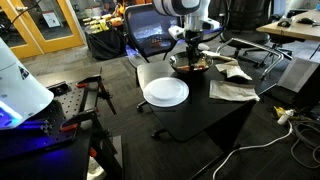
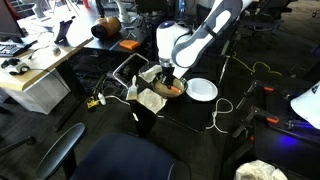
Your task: Remove the marker from the bowl and place it on the table
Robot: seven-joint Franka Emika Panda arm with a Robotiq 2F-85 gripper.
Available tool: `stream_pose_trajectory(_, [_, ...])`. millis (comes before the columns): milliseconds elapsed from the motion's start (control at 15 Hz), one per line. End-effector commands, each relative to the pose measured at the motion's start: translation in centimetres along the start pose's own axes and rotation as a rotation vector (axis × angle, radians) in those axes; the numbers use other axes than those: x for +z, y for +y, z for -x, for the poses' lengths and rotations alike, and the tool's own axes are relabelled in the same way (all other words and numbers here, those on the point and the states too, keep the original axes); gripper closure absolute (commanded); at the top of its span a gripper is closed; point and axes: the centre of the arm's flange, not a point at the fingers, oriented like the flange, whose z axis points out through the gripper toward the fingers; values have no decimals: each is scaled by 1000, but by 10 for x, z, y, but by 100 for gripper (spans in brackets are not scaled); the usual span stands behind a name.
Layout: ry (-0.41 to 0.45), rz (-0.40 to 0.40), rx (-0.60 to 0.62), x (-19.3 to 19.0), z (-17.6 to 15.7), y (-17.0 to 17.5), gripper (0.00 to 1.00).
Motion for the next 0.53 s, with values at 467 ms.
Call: stream_pose_trajectory(467, [55,-56,-16,-104,26,29,95])
